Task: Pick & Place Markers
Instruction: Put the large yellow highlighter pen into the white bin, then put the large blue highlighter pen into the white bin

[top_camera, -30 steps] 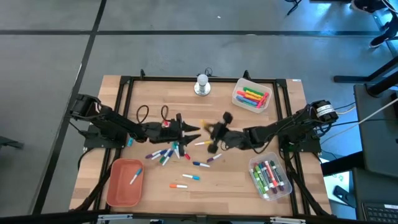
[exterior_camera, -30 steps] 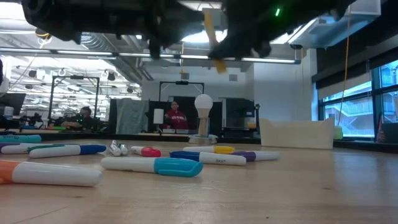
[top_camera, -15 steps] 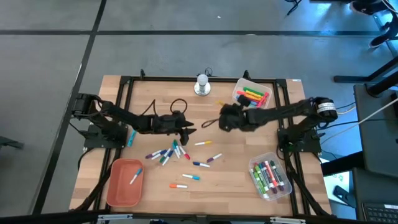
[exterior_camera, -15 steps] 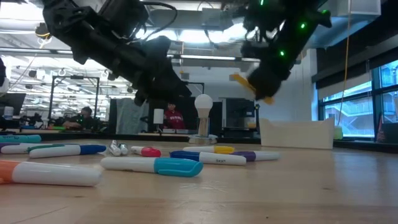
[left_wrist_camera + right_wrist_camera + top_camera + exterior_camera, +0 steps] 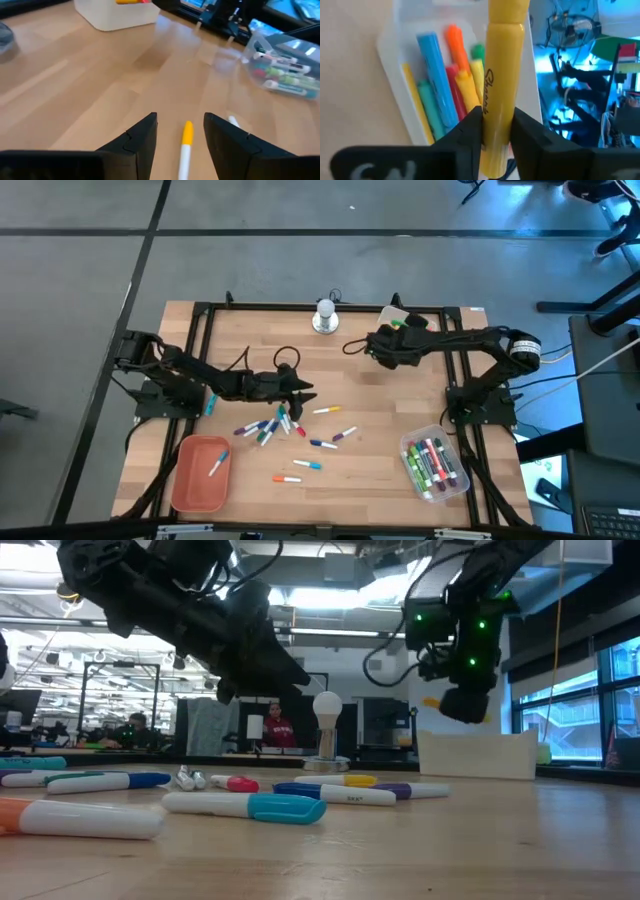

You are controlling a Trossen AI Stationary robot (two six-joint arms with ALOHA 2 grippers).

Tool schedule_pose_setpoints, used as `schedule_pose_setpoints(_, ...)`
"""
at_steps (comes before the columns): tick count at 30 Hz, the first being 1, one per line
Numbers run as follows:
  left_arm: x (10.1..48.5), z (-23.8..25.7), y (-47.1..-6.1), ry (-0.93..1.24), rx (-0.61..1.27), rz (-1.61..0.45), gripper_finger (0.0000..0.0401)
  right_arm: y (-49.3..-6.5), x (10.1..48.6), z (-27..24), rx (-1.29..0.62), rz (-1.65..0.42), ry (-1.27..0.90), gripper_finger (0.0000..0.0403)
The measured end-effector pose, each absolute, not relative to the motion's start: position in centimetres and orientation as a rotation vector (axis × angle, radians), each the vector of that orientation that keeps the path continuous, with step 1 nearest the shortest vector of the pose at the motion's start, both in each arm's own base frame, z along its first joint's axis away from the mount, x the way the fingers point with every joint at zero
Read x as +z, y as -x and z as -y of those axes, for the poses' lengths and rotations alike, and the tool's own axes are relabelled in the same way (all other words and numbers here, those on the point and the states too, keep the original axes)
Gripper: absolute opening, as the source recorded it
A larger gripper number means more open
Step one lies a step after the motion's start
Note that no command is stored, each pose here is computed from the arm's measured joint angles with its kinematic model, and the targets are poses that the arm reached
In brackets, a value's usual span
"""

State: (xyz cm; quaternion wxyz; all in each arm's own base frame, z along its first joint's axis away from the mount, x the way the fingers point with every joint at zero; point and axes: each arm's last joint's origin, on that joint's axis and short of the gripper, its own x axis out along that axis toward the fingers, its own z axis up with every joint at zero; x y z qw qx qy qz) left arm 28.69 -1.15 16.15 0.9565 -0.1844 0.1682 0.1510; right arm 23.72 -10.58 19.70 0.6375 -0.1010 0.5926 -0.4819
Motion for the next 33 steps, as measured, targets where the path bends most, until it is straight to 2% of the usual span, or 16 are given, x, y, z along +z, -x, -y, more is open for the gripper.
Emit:
schedule_pose_setpoints(7,15.9,1.7,-28.5,0.329,0.327,-0.368,0.0145,-22.2,19.0,11.9,-1.145,-1.426,0.166,0.0126)
schedule_pose_setpoints(17,14.6,0.6,-27.2,0.321,0.393,-0.579,0.0143,-22.8,19.1,10.2,-1.178,-1.331,0.094,0.019)
schedule_pose_setpoints(23,15.4,0.5,-25.5,0.398,0.308,-0.717,0.0143,-23.9,19.3,5.3,-1.126,-1.234,0.184,0.0188)
schedule_pose_setpoints(30,17.5,2.5,-22.6,0.447,0.208,-0.819,0.0143,-25.1,19.1,0.1,-1.028,-1.04,0.0,0.0179)
schedule_pose_setpoints(33,18.3,2.7,-20.7,0.461,0.277,-0.872,0.0143,-25.8,19.2,-1.9,-0.942,-0.965,0.015,0.0179)
